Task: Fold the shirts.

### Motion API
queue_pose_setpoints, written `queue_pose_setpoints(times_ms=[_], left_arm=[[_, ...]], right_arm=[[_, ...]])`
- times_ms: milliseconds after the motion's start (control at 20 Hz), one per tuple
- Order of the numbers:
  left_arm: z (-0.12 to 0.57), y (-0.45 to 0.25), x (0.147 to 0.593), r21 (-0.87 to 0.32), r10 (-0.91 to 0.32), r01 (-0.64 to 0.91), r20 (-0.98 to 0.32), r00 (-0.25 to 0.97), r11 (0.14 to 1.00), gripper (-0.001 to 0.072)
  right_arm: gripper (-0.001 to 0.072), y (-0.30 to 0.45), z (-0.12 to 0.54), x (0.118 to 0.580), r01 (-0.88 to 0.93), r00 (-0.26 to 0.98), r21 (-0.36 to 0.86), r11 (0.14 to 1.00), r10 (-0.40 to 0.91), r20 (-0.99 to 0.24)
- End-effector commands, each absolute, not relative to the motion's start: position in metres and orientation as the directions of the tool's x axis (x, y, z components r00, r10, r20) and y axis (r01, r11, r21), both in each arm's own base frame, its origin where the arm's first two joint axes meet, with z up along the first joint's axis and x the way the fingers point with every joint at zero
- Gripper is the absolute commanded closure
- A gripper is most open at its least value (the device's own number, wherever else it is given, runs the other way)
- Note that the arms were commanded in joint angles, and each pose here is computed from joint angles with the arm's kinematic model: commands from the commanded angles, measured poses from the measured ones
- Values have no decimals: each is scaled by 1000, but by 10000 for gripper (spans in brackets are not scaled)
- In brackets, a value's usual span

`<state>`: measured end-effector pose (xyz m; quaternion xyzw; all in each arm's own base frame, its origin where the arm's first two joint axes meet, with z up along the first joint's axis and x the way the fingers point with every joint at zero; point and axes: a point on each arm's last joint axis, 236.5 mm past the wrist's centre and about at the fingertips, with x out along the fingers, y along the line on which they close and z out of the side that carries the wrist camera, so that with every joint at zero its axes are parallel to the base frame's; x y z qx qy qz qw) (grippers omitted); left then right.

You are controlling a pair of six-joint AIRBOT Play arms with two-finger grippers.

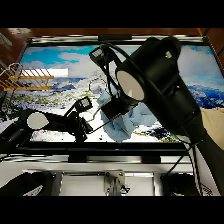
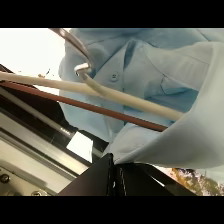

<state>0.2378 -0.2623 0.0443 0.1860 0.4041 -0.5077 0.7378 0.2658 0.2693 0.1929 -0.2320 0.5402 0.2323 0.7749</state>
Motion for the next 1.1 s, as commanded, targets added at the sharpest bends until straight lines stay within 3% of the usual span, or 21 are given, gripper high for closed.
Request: queue_pose_setpoints(times_ms=[0, 50, 100, 200, 250, 450, 500, 550, 750, 900, 1050], left_arm=[[38, -263, 232, -132, -583, 912, -801, 132, 388, 657], [33, -256, 233, -106, -554, 917, -821, 137, 385, 657], [30, -250, 236, -86, -532, 918, -834, 147, 388, 657], [31, -247, 242, -82, -532, 910, -831, 162, 406, 657], [31, -246, 242, -84, -532, 909, -831, 162, 408, 657], [31, -247, 241, -86, -534, 909, -830, 161, 407, 657], [31, -247, 241, -86, -535, 909, -830, 161, 407, 657], [31, -247, 242, -86, -535, 909, -829, 162, 408, 657], [32, -248, 243, -85, -537, 905, -826, 169, 417, 657], [33, -248, 246, -79, -540, 904, -822, 180, 421, 657], [32, -249, 248, -77, -540, 903, -821, 184, 424, 657]], right_arm=[[625, 273, 184, 262, -618, 270, -95, 780, 97, -958], [615, 271, 186, 263, -614, 280, -102, 783, 95, -955], [557, 270, 188, 262, -613, 283, -100, 784, 99, -954], [233, 266, 195, 261, -606, 300, -102, 788, 107, -948], [191, 261, 200, 262, -592, 318, -110, 798, 106, -942], [186, 197, 251, 287, -368, 534, -250, 896, -17, -845], [111, 172, 267, 295, -267, 584, -272, 925, -69, -809], [100, 151, 275, 299, -208, 597, -262, 942, -90, -797], [85, 107, 239, 301, -163, 446, -154, 975, -67, -893], [85, 67, 170, 283, -182, 277, -213, 960, -158, -948], [85, 86, 114, 273, -300, 283, -145, 943, -57, -957]])
